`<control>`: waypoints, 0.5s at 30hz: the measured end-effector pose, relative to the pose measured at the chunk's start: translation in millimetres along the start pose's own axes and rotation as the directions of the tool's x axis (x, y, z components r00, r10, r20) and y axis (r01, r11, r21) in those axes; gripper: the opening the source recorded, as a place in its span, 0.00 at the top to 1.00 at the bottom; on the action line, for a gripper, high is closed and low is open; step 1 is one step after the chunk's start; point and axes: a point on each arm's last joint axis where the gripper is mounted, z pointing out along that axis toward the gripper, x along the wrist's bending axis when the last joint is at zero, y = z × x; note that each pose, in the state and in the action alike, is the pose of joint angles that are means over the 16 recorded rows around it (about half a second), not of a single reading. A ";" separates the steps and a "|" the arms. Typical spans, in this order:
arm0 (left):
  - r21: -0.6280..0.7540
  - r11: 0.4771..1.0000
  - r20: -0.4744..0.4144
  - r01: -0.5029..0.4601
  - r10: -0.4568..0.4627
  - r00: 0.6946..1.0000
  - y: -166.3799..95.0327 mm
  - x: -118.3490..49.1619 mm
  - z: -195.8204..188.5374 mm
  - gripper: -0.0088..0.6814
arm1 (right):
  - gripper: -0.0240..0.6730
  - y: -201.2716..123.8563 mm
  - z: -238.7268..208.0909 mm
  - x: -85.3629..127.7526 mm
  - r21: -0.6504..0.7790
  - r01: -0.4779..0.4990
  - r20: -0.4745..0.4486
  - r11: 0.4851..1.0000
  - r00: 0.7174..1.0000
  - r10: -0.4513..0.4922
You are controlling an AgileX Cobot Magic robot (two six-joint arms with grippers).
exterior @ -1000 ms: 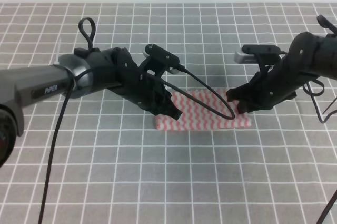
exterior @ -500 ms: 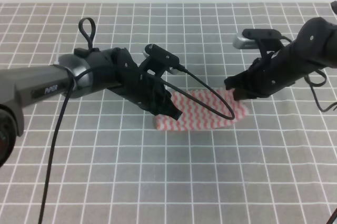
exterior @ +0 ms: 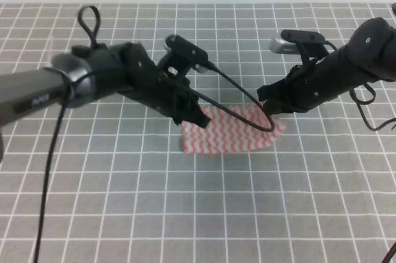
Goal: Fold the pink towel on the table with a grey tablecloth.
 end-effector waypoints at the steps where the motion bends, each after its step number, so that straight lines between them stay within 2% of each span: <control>1: -0.007 1.000 -0.005 0.000 0.000 1.000 1.5 1.8 -4.7 0.99 | 0.98 0.1 0.0 0.5 -0.001 -0.001 -0.005 1.000 1.000 0.001; 15: -0.086 0.995 -0.070 0.048 -0.054 0.996 11.8 34.3 -70.2 0.99 | 0.99 4.0 -1.4 12.8 -0.041 -0.015 -0.137 0.999 0.991 0.009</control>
